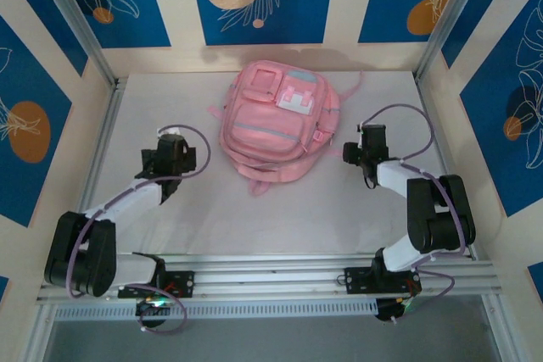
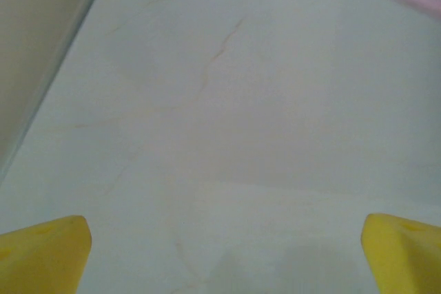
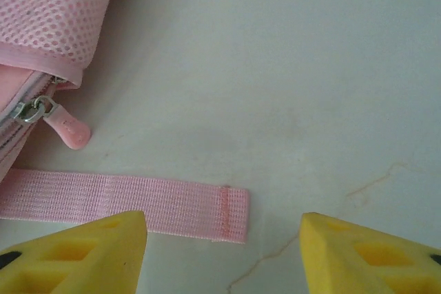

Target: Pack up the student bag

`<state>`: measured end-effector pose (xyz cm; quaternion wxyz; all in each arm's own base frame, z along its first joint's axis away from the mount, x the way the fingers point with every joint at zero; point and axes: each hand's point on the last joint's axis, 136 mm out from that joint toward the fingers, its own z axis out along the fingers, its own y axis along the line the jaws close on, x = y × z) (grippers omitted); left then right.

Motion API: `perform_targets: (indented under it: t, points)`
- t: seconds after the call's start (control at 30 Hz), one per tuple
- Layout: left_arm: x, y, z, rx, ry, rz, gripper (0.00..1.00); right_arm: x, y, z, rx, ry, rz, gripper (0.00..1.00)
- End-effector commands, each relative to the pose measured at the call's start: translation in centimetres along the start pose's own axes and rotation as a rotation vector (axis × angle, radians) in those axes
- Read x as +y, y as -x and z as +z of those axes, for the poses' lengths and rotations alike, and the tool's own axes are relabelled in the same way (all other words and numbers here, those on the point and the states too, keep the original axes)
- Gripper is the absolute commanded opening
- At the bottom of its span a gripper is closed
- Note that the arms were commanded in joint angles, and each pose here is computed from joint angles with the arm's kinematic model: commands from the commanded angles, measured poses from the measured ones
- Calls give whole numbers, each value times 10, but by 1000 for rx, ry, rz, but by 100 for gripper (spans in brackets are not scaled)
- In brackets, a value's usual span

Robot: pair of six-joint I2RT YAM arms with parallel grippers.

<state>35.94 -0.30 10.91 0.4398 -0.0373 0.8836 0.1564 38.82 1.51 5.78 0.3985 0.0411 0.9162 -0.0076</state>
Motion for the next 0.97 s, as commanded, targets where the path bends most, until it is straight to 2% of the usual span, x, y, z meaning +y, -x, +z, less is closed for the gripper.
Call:
perform_targets:
  t: [0.0,0.07,0.13,0.17,0.23,0.3,0.33,0.37,0.4,0.43,0.7,0.8,0.93]
  points:
    - [14,16,9,-125,95,19,100,7,47,-13,-306,54,-26,62]
    - [11,18,12,-217,87,19,100,5,43,-18,-331,59,-16,84]
    - [11,27,10,-327,81,-7,100,-2,40,-22,-363,72,25,97]
    - [8,25,11,-327,36,-34,100,-4,37,-23,-369,96,38,99]
    - [-4,20,19,-332,-69,-43,100,-7,34,-21,-424,90,52,99]
    - [-15,14,23,-354,-154,-31,100,-8,32,-19,-374,81,55,99]
    - [-19,6,25,-350,-185,-31,100,-8,33,-19,-399,84,51,99]
    - [-18,10,23,-403,-188,-38,100,-8,31,-18,-378,77,50,99]
    - [-14,10,21,-406,-180,-54,100,-7,33,-19,-381,78,50,99]
    - [-13,6,21,-377,-181,-64,100,-7,33,-19,-391,73,47,99]
    - [-12,9,28,-365,-166,-59,100,-5,32,-19,-385,73,36,99]
    - [-13,9,29,-359,-167,-56,100,1,32,-17,-364,127,22,99]
    - [-11,10,33,-332,-156,-61,100,1,32,-19,-374,126,18,99]
